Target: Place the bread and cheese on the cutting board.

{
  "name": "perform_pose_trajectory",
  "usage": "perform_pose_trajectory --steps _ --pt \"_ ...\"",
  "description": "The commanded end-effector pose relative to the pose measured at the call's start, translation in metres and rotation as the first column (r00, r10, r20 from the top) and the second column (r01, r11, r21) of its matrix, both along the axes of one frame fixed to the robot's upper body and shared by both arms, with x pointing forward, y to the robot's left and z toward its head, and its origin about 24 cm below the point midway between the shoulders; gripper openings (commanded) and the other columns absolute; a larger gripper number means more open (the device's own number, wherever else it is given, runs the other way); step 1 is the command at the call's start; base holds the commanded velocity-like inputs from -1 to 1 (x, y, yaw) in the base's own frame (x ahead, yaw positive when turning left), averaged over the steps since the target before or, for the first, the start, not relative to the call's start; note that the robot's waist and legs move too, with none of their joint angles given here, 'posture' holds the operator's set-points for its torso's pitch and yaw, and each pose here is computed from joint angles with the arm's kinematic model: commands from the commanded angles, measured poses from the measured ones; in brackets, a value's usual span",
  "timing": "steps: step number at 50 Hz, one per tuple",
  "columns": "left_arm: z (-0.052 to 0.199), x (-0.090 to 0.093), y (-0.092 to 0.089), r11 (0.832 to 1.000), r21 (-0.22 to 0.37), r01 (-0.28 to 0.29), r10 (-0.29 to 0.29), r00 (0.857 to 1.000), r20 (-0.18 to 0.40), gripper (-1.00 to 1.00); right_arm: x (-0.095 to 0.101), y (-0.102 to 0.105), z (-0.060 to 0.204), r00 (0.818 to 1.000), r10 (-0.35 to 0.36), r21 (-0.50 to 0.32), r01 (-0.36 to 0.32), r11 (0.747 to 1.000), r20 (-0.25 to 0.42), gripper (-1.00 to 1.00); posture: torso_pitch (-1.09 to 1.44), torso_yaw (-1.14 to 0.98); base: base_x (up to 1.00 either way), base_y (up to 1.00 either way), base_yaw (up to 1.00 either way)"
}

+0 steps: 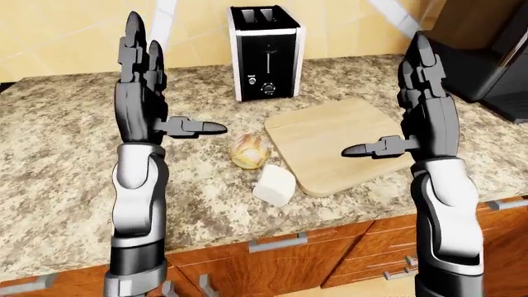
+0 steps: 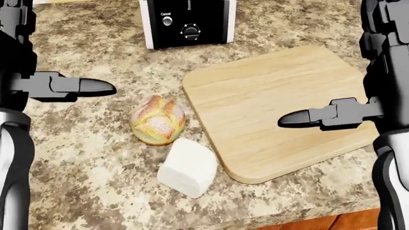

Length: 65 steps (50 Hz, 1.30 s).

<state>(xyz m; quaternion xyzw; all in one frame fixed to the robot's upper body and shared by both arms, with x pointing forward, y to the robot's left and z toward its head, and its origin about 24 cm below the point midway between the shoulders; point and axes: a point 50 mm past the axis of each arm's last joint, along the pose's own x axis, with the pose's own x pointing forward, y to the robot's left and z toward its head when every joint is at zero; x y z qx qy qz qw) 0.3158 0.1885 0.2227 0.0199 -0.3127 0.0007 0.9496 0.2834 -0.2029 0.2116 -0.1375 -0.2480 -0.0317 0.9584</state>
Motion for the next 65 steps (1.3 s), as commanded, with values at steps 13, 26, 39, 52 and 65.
perform_pose_trajectory --steps 13,26,39,52,65 --pt "0.016 -0.001 -0.005 1.000 0.001 0.018 -0.018 0.998 0.059 1.00 -0.009 0.011 0.065 0.996 0.079 -0.211 -0.068 0.975 0.042 1.00 0.00 0.00 0.00 0.00 0.00" --pt "0.014 -0.001 -0.006 1.000 0.017 0.019 -0.020 0.998 0.062 1.00 -0.008 0.036 0.051 0.968 0.177 -0.461 -0.240 0.854 -0.176 1.00 0.00 0.00 0.00 0.00 0.00" --pt "0.014 0.001 -0.003 1.000 0.022 0.013 -0.014 0.998 0.061 1.00 -0.019 0.077 0.021 0.918 0.319 -0.495 -0.395 0.774 -0.234 1.00 0.00 0.00 0.00 0.00 0.00" --pt "0.013 0.001 -0.003 1.000 0.029 0.011 -0.012 0.998 0.056 1.00 -0.026 0.087 0.004 0.895 0.359 -0.465 -0.445 0.765 -0.266 1.00 0.00 0.00 0.00 0.00 0.00" --pt "0.012 0.001 -0.002 1.000 0.026 0.008 -0.009 0.999 0.053 1.00 -0.032 0.097 -0.008 0.870 0.398 -0.438 -0.491 0.753 -0.290 0.82 0.00 0.00 0.00 0.00 0.00"
